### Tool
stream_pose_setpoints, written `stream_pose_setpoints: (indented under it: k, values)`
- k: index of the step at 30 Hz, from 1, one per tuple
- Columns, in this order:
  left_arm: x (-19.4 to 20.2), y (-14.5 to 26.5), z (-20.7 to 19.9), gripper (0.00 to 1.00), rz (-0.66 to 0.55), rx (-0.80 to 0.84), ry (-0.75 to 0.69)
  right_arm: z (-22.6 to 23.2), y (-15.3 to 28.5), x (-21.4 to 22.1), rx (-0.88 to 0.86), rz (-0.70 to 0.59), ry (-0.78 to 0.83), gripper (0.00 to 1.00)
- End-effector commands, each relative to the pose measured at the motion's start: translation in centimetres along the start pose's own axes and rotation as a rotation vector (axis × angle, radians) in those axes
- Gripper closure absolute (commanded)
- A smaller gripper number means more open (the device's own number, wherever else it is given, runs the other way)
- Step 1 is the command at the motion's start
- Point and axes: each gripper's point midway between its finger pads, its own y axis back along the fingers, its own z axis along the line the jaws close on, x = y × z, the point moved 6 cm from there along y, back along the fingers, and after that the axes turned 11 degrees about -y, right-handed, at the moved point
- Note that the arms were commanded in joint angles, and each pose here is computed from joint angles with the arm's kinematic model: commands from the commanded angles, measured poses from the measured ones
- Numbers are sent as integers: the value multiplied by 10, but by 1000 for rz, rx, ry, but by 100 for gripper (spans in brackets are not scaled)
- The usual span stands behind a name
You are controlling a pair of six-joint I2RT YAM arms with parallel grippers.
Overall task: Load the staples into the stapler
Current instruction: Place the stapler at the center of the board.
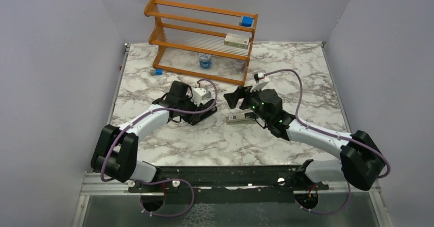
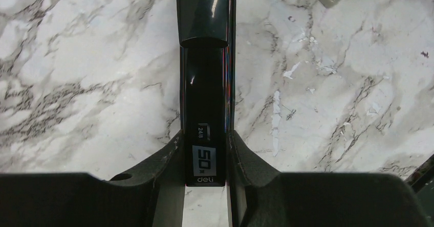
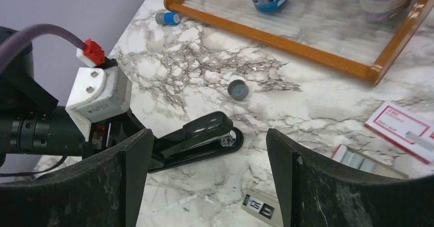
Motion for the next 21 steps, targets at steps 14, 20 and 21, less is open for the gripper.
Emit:
stream_pose_setpoints:
  k: [14,20,21]
  values:
    - [-42,-5,5,23,-133,-79,-281,-9,46,-35,19,-136,287,0]
    - [-81,26,19,20,-321,-259,-216,-18,61,-59,166,-237,263,0]
    - [-90,35,23,19,-375,-318,-183,-22,64,-61,208,-237,263,0]
